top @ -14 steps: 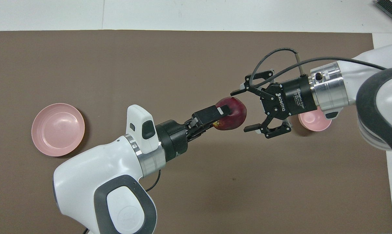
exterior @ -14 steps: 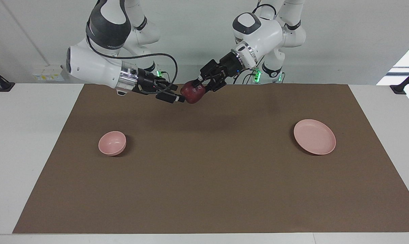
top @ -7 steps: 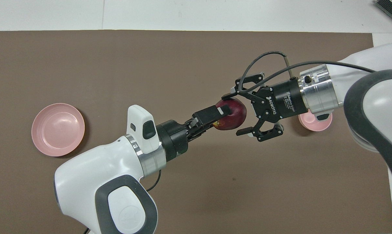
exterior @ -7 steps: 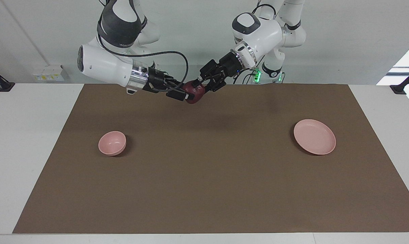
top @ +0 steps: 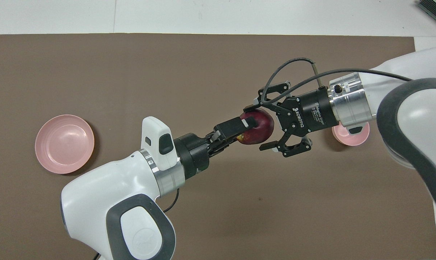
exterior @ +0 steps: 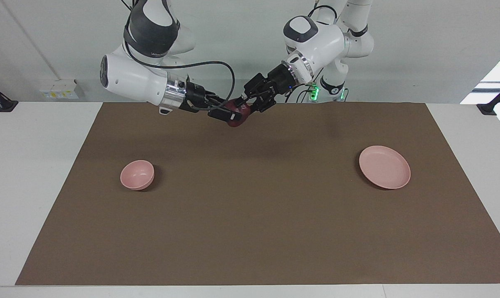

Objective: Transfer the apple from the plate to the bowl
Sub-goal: 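Close the right gripper on the apple held by the left gripper, then open the left gripper and withdraw while the right gripper carries apple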

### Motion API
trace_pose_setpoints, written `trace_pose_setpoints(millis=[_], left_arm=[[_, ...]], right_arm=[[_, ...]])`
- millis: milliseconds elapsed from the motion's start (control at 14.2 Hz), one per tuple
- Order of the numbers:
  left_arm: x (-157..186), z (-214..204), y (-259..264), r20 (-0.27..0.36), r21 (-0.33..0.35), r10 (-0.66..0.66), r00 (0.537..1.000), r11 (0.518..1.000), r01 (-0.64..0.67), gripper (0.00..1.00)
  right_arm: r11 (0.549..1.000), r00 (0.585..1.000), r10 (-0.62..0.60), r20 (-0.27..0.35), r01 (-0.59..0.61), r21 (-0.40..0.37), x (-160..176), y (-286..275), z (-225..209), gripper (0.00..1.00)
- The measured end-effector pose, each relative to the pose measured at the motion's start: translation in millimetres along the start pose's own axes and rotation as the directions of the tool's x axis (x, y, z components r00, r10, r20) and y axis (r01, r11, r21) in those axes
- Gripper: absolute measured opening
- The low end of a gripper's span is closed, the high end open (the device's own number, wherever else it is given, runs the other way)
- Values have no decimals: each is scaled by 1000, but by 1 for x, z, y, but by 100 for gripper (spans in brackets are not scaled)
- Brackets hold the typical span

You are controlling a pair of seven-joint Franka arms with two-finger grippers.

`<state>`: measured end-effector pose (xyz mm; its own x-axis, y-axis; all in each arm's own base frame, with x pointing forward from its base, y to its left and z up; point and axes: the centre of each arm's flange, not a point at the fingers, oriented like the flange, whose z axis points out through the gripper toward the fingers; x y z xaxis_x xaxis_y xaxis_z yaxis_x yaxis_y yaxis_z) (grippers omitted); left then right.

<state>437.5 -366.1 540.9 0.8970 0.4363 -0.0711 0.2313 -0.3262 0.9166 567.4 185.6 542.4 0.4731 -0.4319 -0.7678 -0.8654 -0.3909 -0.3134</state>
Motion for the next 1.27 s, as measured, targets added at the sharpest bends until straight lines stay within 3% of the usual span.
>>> trace_pose_setpoints(millis=[71, 212, 848, 919, 1060, 1272], left_arm=[[0, 0, 0, 0, 0, 0, 1000, 1000, 0, 68], [-1, 1, -2, 1, 3, -1, 1000, 1000, 1, 68], [0, 0, -1, -1, 2, 2, 1000, 1000, -2, 69], [2, -1, -1, -13, 3, 5, 1000, 1000, -5, 74], [12, -5, -2, -34, 3, 2, 999, 1000, -1, 98], [18, -8, -3, -44, 4, -4, 999, 1000, 4, 100]], right_arm=[[1000, 1000, 0, -1, 0, 1, 0, 0, 0, 94], [1000, 1000, 0, -5, 0, 7, 1, -1, -1, 80], [1000, 1000, -2, -6, 2, 9, 0, -2, -2, 80], [1000, 1000, -3, -8, 3, 8, 0, -1, -3, 80], [1000, 1000, -4, -11, 4, 12, -1, -1, -6, 80], [1000, 1000, -6, -13, 7, 14, -2, -1, -8, 80]])
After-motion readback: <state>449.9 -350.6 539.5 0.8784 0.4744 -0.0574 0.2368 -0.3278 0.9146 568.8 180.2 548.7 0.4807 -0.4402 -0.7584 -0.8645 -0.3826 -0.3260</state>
